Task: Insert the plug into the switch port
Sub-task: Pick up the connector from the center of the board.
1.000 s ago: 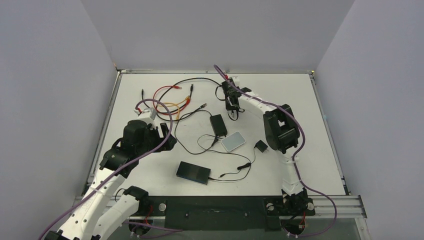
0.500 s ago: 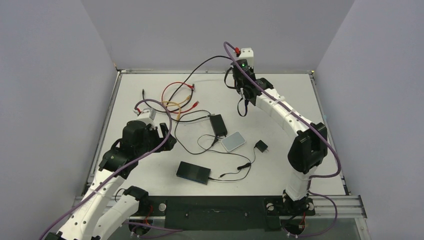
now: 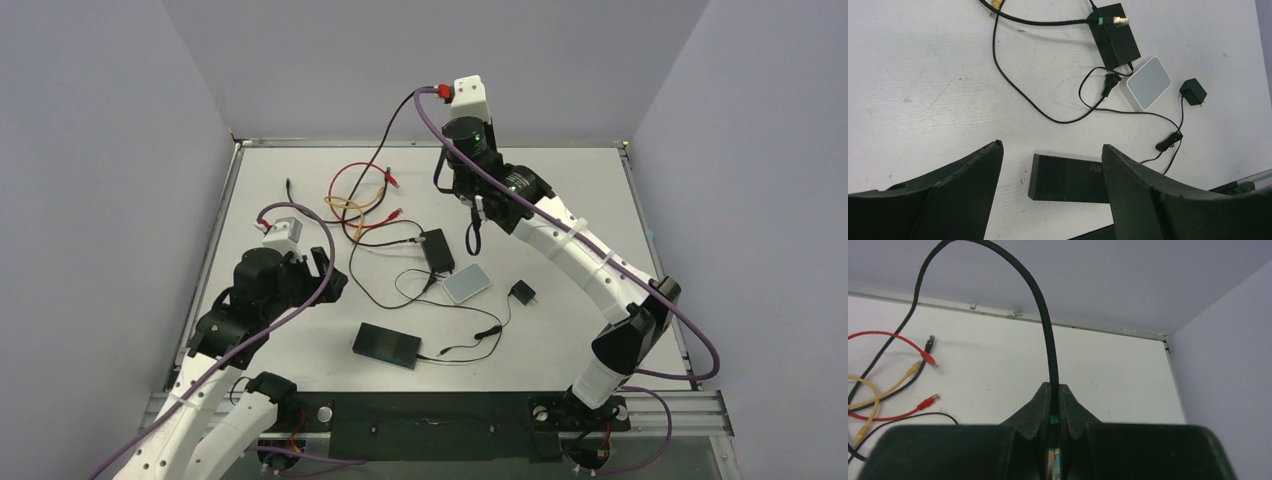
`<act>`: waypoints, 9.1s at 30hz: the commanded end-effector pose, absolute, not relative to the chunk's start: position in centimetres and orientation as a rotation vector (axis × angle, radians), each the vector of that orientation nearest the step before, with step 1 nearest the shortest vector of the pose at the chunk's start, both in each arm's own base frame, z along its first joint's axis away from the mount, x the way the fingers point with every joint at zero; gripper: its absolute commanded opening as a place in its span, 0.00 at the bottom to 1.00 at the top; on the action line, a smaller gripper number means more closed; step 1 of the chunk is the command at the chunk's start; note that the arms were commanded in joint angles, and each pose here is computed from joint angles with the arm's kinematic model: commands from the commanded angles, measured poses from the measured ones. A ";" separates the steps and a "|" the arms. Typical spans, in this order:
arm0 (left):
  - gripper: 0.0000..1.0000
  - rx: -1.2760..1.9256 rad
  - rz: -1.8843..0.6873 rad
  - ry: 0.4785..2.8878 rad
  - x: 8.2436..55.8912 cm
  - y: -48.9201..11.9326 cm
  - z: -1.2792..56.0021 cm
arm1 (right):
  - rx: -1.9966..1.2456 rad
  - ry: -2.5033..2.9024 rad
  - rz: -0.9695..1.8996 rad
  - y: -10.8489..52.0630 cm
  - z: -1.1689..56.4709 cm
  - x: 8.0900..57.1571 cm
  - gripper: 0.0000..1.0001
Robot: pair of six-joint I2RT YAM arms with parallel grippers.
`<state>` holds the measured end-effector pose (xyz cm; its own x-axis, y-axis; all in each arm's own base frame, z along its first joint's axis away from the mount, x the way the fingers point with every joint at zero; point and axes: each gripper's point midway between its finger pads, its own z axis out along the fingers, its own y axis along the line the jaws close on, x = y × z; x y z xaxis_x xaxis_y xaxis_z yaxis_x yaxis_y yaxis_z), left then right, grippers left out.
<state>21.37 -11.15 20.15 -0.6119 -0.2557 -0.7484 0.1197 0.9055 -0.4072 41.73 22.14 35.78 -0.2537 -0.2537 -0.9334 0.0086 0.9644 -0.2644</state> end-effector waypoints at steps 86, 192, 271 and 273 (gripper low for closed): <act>0.75 0.291 -1.765 1.521 14.0 -22.7 33.4 | 0.213 1.224 1.391 33.6 40.0 18.1 0.00; 0.00 0.525 -0.745 1.409 28.0 -20.9 55.8 | 0.026 1.311 0.929 20.8 37.7 16.8 0.47; 0.00 1.379 -0.576 2.188 5.9 -24.8 20.3 | -1.493 1.140 0.642 27.8 27.2 8.1 0.60; 0.00 1.379 -0.588 2.185 5.8 -24.8 20.3 | -1.507 1.126 0.650 28.5 27.2 8.2 0.60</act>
